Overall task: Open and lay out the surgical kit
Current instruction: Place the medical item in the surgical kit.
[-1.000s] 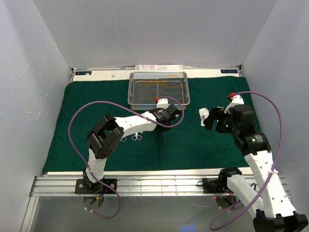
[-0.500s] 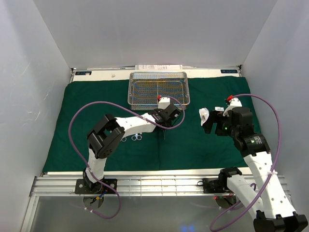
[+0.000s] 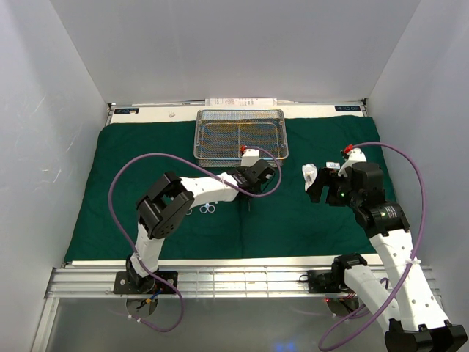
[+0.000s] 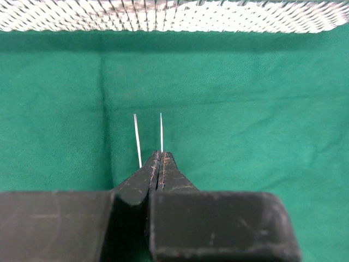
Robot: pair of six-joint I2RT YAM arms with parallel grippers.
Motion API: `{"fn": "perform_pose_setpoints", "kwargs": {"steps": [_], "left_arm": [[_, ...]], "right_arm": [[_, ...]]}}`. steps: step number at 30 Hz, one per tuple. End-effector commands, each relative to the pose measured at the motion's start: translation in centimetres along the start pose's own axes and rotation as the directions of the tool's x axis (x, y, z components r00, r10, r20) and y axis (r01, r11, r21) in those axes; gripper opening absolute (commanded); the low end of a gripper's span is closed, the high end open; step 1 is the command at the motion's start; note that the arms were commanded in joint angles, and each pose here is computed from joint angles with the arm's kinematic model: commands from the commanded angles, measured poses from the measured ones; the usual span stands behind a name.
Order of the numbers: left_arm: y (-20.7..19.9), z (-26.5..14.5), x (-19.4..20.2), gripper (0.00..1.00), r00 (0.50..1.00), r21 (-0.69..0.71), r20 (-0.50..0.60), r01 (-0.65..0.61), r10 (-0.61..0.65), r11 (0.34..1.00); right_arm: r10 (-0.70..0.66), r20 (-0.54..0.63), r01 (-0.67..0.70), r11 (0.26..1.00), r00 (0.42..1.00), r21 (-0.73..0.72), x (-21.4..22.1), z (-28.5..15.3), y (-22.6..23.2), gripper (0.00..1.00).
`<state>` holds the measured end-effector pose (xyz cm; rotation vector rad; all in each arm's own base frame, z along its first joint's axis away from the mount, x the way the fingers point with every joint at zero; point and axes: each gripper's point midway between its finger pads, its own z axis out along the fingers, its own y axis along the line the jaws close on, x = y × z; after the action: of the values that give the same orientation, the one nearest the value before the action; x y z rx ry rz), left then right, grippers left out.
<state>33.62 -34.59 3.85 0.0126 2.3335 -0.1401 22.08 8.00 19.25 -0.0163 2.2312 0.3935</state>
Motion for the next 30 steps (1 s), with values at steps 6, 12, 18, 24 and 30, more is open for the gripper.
{"fn": "perform_pose_setpoints", "kwargs": {"steps": [6,12,18,24,30], "left_arm": [[0.3,0.7,-0.2,0.00,0.999,-0.021,0.033,-0.017,0.017,1.000],[0.6,1.0,0.4,0.00,1.000,-0.031,0.024,-0.010,0.010,0.999],[0.9,1.0,0.7,0.01,1.000,-0.046,0.014,-0.004,0.005,0.999],[1.0,0.9,0.9,0.09,1.000,-0.044,0.009,0.000,0.000,0.999],[0.7,0.6,0.4,0.16,1.000,-0.036,0.008,0.000,0.000,0.999]], "right_arm": [[0.001,-0.005,-0.001,1.000,1.000,-0.028,0.6,0.2,0.4,0.90],[0.005,-0.006,-0.006,1.000,1.000,-0.030,0.6,0.2,0.4,0.90],[0.014,-0.012,-0.014,0.999,1.000,-0.034,0.9,0.3,0.5,0.90],[0.018,-0.014,-0.019,0.999,1.000,-0.035,1.1,0.3,0.5,0.90],[0.020,-0.013,-0.020,0.999,1.000,-0.039,1.1,0.2,0.5,0.90]]}}
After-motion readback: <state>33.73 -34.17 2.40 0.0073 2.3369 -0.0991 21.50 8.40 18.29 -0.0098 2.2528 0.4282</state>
